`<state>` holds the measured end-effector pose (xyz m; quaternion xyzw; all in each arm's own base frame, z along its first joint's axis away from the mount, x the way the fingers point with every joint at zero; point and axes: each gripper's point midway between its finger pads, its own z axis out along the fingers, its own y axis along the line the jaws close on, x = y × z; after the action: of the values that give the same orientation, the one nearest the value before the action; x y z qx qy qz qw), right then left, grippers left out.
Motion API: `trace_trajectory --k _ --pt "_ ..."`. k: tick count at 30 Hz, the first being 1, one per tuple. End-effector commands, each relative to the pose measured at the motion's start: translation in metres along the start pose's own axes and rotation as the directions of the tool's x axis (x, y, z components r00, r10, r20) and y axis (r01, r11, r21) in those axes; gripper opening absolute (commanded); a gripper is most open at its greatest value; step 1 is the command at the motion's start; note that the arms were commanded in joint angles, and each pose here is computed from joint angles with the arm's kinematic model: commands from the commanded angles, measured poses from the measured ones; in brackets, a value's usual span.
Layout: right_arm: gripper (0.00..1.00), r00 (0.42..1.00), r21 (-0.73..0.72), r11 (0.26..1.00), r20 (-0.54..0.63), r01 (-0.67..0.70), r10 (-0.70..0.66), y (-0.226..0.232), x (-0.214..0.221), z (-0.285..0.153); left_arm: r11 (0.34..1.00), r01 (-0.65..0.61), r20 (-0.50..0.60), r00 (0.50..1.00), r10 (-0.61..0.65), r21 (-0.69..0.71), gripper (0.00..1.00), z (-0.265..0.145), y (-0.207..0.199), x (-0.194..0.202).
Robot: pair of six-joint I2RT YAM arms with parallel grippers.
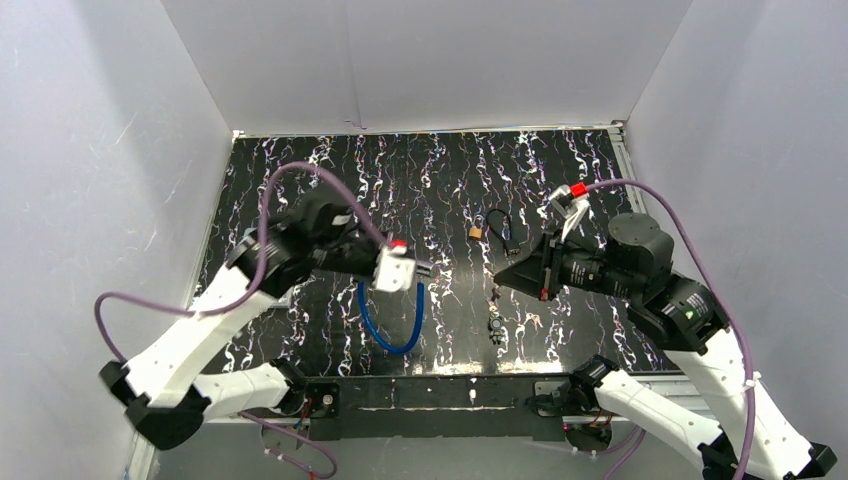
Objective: Unlock with the key
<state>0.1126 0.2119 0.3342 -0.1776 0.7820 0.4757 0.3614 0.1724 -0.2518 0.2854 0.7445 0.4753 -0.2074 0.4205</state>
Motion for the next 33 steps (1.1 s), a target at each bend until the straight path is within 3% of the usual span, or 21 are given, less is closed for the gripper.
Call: trace_trajectory --k 1,12,33 --pt "0.01 0.996 -0.156 0.985 -0.050 0.067 -0.076 0.040 -0.009 -0.012 0.965 -0.255 0.136 0.956 0.260 -0.055 0.00 -0.027 -0.019 -0.036" --pt "0.01 0.954 -0.247 0.963 -0.250 0.105 -0.168 0.060 0.014 -0.003 0.941 -0.331 0.118 0.934 0.337 -0.073 0.00 -0.030 -0.021 -0.036" --pt "0.01 0.939 -0.240 0.967 -0.303 0.087 -0.160 0.064 0.010 0.007 0.915 -0.395 0.096 0.911 0.402 -0.088 0.00 -0.029 -0.014 -0.035"
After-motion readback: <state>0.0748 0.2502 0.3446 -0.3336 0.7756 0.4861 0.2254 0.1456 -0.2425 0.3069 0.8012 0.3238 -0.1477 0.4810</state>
